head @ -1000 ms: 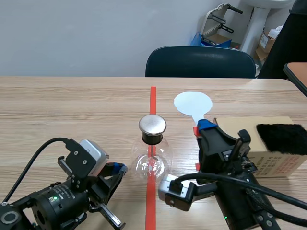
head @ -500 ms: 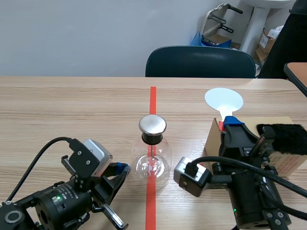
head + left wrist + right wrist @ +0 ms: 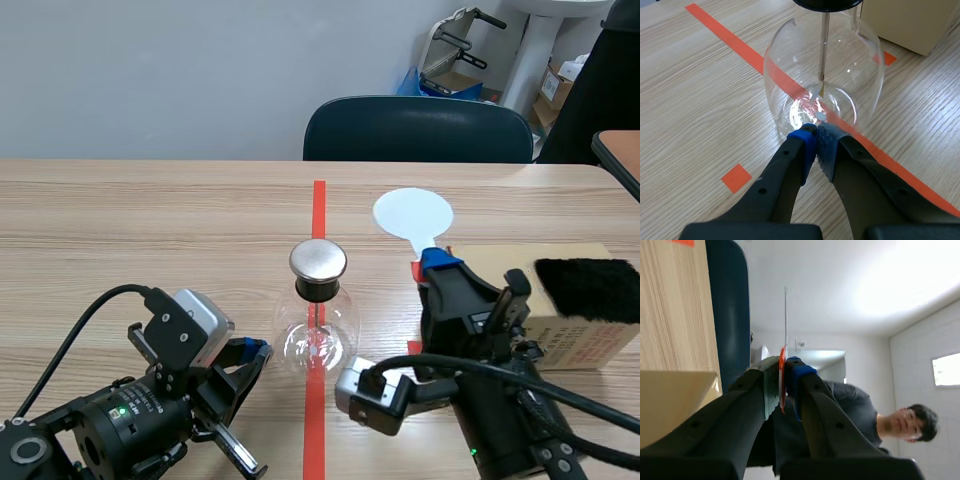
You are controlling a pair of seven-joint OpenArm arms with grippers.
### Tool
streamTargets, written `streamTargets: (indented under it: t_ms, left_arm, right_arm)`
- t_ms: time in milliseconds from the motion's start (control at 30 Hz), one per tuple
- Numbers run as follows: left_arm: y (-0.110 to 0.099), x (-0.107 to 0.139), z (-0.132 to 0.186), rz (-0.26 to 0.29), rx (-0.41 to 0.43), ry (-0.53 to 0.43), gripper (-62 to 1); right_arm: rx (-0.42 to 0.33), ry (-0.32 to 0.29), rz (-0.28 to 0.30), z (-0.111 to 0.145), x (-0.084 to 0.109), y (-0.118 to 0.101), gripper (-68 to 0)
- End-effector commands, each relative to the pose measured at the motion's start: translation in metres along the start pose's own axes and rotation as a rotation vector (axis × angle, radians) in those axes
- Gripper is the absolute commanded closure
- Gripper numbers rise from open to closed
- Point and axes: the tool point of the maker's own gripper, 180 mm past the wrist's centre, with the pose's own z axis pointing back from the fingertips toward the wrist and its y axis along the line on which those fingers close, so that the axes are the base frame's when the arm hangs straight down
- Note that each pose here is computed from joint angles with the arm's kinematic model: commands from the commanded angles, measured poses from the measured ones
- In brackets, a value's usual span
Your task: Do the electroscope experiment
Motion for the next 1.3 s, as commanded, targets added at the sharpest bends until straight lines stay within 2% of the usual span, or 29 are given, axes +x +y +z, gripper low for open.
streamTargets:
  t_ms: [0, 333, 533, 700, 1267]
  left_arm:
    - [0.001, 0.01, -0.002, -0.003, 0.003, -0.029, -1.7]
    - [0.001, 0.01, -0.002, -0.003, 0.003, -0.028, -1.7]
    - [0.001, 0.01, -0.002, -0.003, 0.003, -0.028, -1.7]
    - [0.001, 0.009, -0.002, -0.002, 0.003, -0.028, -1.7]
    - [0.001, 0.009, -0.002, -0.002, 0.003, -0.028, -1.7]
  right_arm:
    - [-0.082, -0.03, -0.016, -0.003, 0.004, -0.018, -1.5]
    - [-0.083, -0.251, -0.007, 0.002, 0.043, -0.019, -1.5]
    - [-0.084, -0.337, -0.004, 0.007, 0.058, -0.018, -1.5]
    - [-0.084, -0.353, -0.003, 0.008, 0.061, -0.018, -1.5]
    - [-0.084, -0.352, -0.003, 0.008, 0.06, -0.018, -1.5]
